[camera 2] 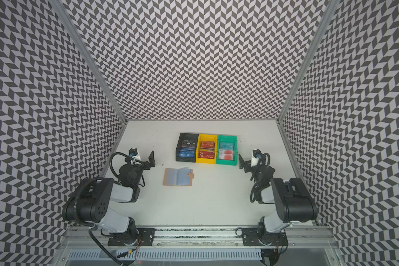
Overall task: Take the credit cards out of the card holder
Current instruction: Reset both arms
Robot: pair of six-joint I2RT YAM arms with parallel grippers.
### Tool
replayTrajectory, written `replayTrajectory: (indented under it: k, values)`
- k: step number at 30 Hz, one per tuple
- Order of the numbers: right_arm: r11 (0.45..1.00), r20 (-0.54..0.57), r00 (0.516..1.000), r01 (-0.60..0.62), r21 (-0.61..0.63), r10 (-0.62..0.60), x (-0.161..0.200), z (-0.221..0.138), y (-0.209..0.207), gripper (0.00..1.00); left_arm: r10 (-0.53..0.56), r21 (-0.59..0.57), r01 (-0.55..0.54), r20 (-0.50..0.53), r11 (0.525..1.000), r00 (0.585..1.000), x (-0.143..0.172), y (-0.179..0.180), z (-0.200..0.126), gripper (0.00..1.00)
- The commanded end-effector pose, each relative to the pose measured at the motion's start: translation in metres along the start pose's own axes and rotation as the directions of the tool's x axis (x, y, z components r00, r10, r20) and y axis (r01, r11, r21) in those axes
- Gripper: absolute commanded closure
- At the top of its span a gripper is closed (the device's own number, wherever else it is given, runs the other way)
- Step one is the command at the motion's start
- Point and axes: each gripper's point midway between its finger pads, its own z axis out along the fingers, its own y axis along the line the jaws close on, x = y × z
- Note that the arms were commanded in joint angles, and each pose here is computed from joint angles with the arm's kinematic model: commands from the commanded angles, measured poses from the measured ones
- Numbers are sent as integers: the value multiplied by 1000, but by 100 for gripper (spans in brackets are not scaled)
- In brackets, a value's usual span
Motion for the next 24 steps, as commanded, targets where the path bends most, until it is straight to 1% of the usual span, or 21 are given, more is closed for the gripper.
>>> replayTrajectory:
  k: [1,24]
  values:
    - [1000,76,997,8,0,-8,-16,-3,0,1,7,-2,-7,4,1000,1000,-2,-1,3,0]
    - [1000,60,998,3,-2,-3,-13,0,-1,1,6,-2,-6,6,1000,1000,-3,-1,3,0]
